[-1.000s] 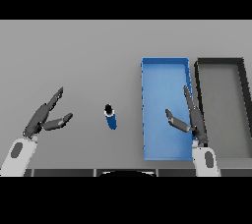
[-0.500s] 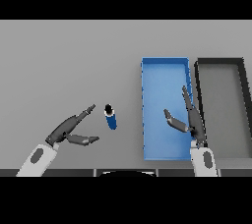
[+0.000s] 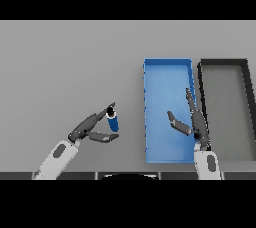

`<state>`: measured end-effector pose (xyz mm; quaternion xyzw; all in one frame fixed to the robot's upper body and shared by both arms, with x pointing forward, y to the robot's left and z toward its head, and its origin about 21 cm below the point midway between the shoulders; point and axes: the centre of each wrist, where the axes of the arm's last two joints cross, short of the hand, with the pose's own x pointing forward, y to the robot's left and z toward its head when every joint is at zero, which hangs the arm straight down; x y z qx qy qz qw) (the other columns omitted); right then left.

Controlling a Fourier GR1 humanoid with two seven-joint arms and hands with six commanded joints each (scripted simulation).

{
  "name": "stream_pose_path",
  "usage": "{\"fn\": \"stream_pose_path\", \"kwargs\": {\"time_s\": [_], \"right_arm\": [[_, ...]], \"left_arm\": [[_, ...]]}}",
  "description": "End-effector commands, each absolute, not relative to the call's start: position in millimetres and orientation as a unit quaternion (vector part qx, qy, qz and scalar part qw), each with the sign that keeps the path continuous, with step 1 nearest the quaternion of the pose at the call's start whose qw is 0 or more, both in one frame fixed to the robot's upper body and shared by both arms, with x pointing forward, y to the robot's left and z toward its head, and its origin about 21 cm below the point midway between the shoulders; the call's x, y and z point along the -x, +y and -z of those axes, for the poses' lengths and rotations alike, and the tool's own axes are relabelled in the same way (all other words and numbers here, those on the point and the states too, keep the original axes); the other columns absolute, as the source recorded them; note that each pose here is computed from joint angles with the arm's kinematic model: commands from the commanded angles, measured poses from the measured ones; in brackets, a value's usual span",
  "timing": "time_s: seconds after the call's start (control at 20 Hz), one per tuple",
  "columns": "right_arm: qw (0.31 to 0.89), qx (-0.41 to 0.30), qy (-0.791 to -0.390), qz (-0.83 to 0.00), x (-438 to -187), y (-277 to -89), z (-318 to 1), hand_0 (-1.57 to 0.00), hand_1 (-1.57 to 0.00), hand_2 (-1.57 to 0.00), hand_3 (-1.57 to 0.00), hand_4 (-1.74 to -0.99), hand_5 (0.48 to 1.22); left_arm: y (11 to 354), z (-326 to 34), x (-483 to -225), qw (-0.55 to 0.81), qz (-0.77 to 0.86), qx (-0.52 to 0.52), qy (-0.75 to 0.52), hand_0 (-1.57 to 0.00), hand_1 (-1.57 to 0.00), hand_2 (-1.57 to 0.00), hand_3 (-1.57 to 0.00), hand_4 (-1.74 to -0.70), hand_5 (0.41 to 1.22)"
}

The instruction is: Pick up the blue pipe and place it into the blue bin.

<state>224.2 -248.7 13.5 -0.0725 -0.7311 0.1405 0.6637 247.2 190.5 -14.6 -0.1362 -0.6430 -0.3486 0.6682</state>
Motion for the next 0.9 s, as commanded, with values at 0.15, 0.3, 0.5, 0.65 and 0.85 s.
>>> {"fn": "stream_pose_path", "kwargs": {"time_s": [0.15,0.3,0.5,0.65,0.85], "right_arm": [[0.660,0.077,-0.734,-0.141,-225.0,-254.7,-17.2,0.00,0.00,0.00,0.00,-1.222,0.642],[0.651,0.082,-0.740,-0.147,-219.7,-255.5,-16.9,0.00,0.00,0.00,0.00,-1.207,0.646],[0.651,0.085,-0.739,-0.150,-215.8,-258.0,-14.7,0.00,0.00,0.00,0.00,-1.213,0.655],[0.653,0.078,-0.739,-0.144,-217.7,-258.9,-13.7,0.00,0.00,0.00,0.00,-1.220,0.656],[0.658,0.068,-0.736,-0.143,-219.6,-251.4,-12.7,0.00,0.00,0.00,0.00,-1.233,0.660]], "left_arm": [[176.8,25.6,-252.4,0.671,0.367,0.115,-0.634,0.00,0.00,0.00,0.00,-1.06,0.425],[163.8,28.7,-255.5,0.668,0.356,0.136,-0.639,0.00,0.00,0.00,0.00,-1.08,0.428],[151.3,31.0,-259.2,0.666,0.320,0.169,-0.652,0.00,-0.04,-0.15,-0.12,-1.19,0.550],[143.2,37.3,-258.2,0.673,0.289,0.191,-0.653,-0.36,-0.55,-0.69,-0.74,-1.37,0.832],[136.2,37.7,-255.6,0.667,0.291,0.203,-0.656,-1.07,-1.15,-1.21,-1.19,-1.58,1.062]]}}
